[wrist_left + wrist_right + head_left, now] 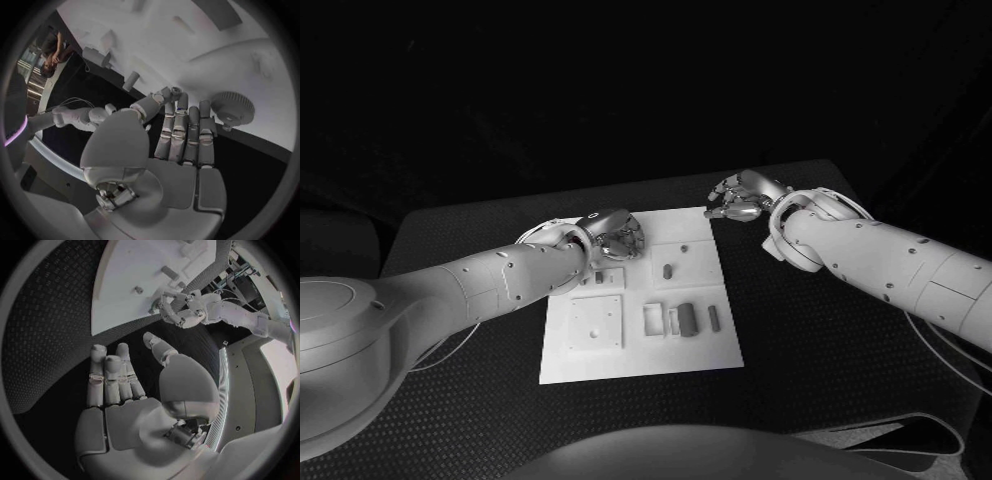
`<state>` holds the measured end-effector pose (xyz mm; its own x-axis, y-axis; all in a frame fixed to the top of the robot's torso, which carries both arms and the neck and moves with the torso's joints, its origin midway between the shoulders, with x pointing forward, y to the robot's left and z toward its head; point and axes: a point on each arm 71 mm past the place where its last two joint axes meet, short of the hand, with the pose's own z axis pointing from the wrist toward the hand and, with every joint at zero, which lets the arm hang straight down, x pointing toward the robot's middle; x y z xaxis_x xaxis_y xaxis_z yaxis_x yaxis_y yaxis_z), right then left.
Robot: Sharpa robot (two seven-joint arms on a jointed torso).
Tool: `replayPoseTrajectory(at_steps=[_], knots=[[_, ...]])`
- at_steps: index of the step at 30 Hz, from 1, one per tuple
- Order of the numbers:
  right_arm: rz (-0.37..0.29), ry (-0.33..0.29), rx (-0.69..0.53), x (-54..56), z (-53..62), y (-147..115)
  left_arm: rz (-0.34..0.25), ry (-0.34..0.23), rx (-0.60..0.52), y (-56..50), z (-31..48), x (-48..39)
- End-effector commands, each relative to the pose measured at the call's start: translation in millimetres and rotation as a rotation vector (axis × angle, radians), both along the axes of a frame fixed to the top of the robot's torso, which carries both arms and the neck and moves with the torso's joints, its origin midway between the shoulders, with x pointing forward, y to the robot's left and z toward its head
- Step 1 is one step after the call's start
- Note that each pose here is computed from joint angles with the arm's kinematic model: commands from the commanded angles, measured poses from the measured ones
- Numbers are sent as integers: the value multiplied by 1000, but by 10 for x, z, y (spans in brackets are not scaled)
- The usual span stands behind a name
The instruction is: Assemble the parts on the task board
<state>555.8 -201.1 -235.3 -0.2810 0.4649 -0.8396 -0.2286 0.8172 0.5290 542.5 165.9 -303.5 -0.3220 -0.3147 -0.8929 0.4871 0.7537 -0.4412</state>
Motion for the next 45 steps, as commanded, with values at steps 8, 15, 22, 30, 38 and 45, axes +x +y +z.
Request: replayPoseTrajectory(at_steps=[8,15,22,30,38,45], knots=[[13,1,-7,0,17,13,-44,-109,50,-18,-13,-12],[11,1,-8,2,20,3,-43,-123,49,8,-5,-9],[11,1,-8,2,20,4,-51,-121,46,-2,-6,-17],[11,2,-9,4,18,-1,-53,-114,47,5,-10,-21],[10,3,-9,4,18,-5,-56,-106,55,11,-18,-23],[11,4,-9,4,17,-3,-59,-99,68,21,-28,-20]])
